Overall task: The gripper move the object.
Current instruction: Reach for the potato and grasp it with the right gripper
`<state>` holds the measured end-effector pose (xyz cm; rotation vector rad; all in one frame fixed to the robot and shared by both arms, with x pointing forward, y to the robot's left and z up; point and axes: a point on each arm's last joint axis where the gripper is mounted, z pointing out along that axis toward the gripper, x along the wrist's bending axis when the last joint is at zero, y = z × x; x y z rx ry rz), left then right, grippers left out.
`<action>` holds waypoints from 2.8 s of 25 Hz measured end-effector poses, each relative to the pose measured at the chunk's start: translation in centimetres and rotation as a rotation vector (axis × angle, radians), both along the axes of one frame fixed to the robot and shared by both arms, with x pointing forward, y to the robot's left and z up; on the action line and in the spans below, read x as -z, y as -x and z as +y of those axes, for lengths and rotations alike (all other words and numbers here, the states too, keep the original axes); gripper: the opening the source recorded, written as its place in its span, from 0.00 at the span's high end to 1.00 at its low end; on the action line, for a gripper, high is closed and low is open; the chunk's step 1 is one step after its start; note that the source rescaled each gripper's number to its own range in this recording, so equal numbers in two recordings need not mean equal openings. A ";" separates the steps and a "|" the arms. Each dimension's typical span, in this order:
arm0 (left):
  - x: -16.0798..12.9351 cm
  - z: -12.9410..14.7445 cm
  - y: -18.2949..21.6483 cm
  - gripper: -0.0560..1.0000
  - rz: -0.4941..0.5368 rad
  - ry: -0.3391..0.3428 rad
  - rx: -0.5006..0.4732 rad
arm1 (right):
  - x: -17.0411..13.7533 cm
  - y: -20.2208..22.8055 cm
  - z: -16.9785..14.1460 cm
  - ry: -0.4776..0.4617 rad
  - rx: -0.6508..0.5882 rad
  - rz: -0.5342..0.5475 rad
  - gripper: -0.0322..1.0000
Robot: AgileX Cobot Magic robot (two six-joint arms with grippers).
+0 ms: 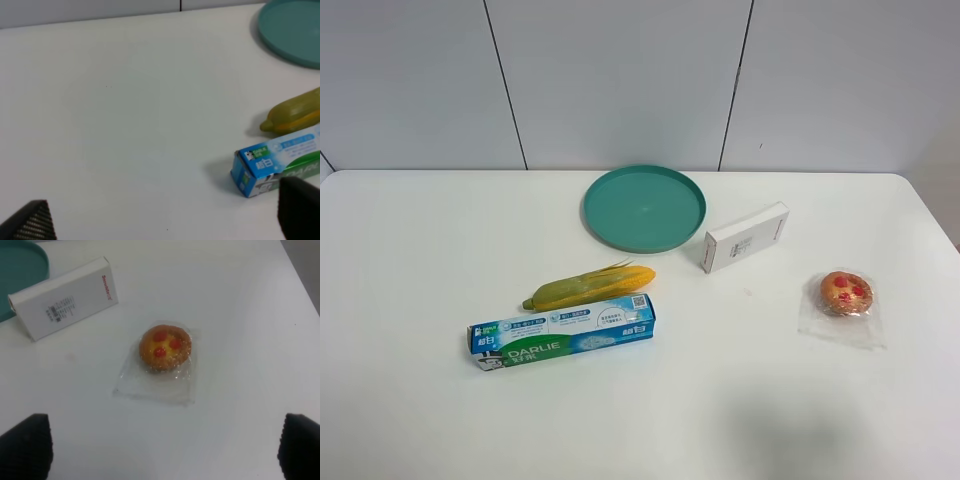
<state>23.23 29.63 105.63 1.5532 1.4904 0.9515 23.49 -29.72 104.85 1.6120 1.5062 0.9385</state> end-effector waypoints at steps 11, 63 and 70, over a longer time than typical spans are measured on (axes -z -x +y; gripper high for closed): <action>0.0 0.0 0.0 0.00 0.000 0.000 0.000 | 0.0 0.0 0.0 0.000 0.000 0.000 0.21; 0.0 0.0 0.0 0.00 0.000 0.000 0.000 | -9.1 -24.7 -1.3 -0.065 0.056 0.641 0.21; 0.0 0.0 0.0 0.00 0.000 0.000 0.000 | -4.5 -28.5 -1.5 -0.069 0.060 0.821 0.21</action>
